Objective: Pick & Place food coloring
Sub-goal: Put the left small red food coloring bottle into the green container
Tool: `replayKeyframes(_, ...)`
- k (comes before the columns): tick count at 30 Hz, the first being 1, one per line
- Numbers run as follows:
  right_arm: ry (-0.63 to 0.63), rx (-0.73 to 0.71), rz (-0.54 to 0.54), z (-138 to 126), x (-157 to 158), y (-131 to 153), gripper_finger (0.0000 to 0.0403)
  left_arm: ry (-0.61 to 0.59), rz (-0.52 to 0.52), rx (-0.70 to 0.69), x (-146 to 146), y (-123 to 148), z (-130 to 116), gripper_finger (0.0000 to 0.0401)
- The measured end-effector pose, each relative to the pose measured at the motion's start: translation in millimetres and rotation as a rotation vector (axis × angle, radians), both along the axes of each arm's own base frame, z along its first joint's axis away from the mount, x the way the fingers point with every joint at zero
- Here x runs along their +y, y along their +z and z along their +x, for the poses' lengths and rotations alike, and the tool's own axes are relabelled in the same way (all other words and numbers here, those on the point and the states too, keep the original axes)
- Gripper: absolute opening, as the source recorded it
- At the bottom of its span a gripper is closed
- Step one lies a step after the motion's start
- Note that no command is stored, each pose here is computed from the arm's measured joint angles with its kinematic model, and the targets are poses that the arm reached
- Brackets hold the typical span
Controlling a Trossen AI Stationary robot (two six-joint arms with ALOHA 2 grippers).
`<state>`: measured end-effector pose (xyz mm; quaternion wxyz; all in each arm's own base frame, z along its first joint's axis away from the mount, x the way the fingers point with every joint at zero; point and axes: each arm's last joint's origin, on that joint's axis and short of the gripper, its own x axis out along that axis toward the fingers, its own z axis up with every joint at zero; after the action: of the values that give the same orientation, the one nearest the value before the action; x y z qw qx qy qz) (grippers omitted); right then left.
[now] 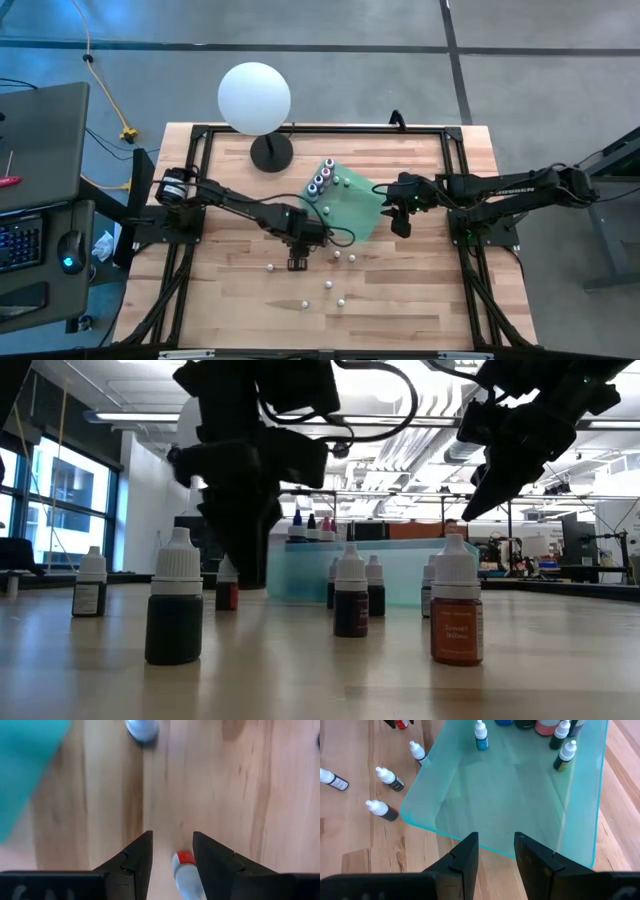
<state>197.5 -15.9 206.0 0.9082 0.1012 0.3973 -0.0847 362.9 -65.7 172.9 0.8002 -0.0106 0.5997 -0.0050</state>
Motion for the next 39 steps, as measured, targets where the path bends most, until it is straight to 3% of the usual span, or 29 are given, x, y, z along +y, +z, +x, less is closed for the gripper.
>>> replayKeyframes(7, 0.000, 0.000, 0.000, 0.0, 0.0, 0.0, 0.0119, -0.012, -0.044, 0.079, -0.6, -1.7, -6.8, 0.0137)
replayKeyframes(25, -0.002, 0.000, 0.000, 0.0, 0.0, 0.0, 0.0119, -0.026, -0.113, 0.122, -2.2, -10.7, -13.4, 0.0137)
replayKeyframes(39, -0.003, 0.000, 0.002, 0.0, 0.0, 0.0, 0.0119, -0.021, -0.077, 0.071, -1.4, -13.6, -10.6, 0.0137)
